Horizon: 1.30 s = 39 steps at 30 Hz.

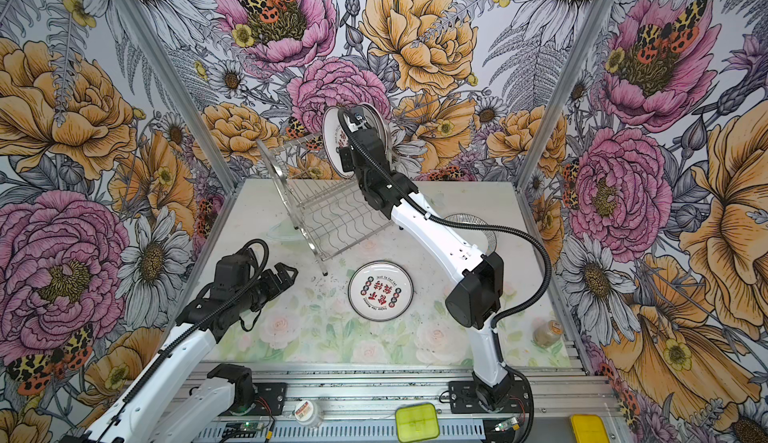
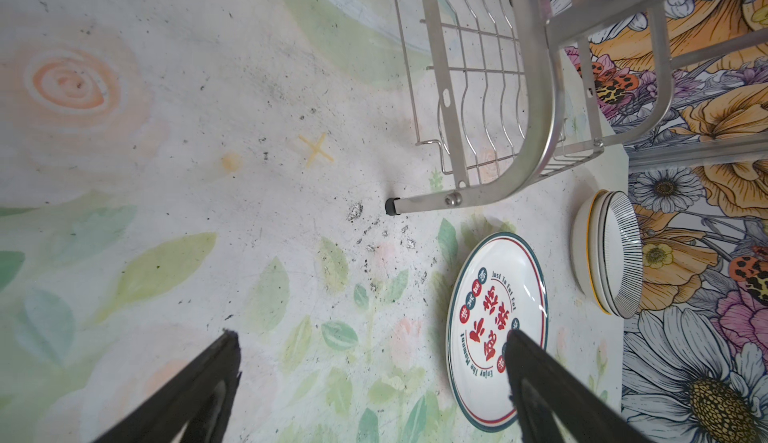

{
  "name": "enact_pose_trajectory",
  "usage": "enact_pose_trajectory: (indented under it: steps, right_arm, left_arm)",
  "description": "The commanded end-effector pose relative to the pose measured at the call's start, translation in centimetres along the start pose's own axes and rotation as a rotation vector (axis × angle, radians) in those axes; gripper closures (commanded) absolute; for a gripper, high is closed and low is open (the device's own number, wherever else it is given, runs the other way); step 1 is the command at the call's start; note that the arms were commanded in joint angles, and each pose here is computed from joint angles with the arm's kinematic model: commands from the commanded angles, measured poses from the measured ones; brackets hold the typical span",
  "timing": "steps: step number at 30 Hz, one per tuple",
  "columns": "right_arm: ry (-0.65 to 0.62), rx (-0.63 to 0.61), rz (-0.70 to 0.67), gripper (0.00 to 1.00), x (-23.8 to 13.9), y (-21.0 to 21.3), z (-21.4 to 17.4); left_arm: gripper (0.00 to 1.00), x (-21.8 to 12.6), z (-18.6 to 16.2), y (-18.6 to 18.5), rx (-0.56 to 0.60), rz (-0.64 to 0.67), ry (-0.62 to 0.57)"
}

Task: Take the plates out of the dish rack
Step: 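Close the right gripper on the rim of the front white plate, then lift the white red-printed plate up out of the rack with the right gripper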

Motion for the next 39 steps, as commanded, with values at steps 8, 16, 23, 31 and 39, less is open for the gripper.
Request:
enact_pose_trajectory:
  steps: [8, 16, 23, 31, 39]
  right_arm:
    - [-0.035, -0.021, 0.043, 1.0, -0.6, 0.9, 1.2]
    - [-0.134, -0.081, -0.028, 1.0, -1.8, 1.0, 4.1]
    - [-0.206, -0.083, -0.065, 1.0, -2.9, 0.8, 6.1]
    - [-0.263, -0.066, -0.096, 1.0, -3.9, 0.2, 7.6]
    - [-0.376, -0.034, -0.13, 1.0, -7.0, -1.8, 11.1]
  left_arm:
    - [0.01, -0.5, 0.7, -0.4, -0.026, -0.009, -0.025]
    - [0.01, -0.1, 0.7, -0.3, -0.033, 0.004, -0.017]
    - [0.01, -0.1, 0.8, -0.3, -0.035, 0.004, -0.019]
    - [0.01, -0.2, 0.9, -0.5, -0.021, -0.003, -0.02]
    - [0.01, -0.7, 0.9, -1.6, 0.042, -0.074, 0.02]
Point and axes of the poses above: each gripper's point midway between its finger pads, its own x axis out along the fingers, its own y axis along the line the jaws close on, z = x × y, the point moved 9 cm from there along -x, back along the fingers, and after that the axes turned 4 degrees about -x, right-handed, at the moved point
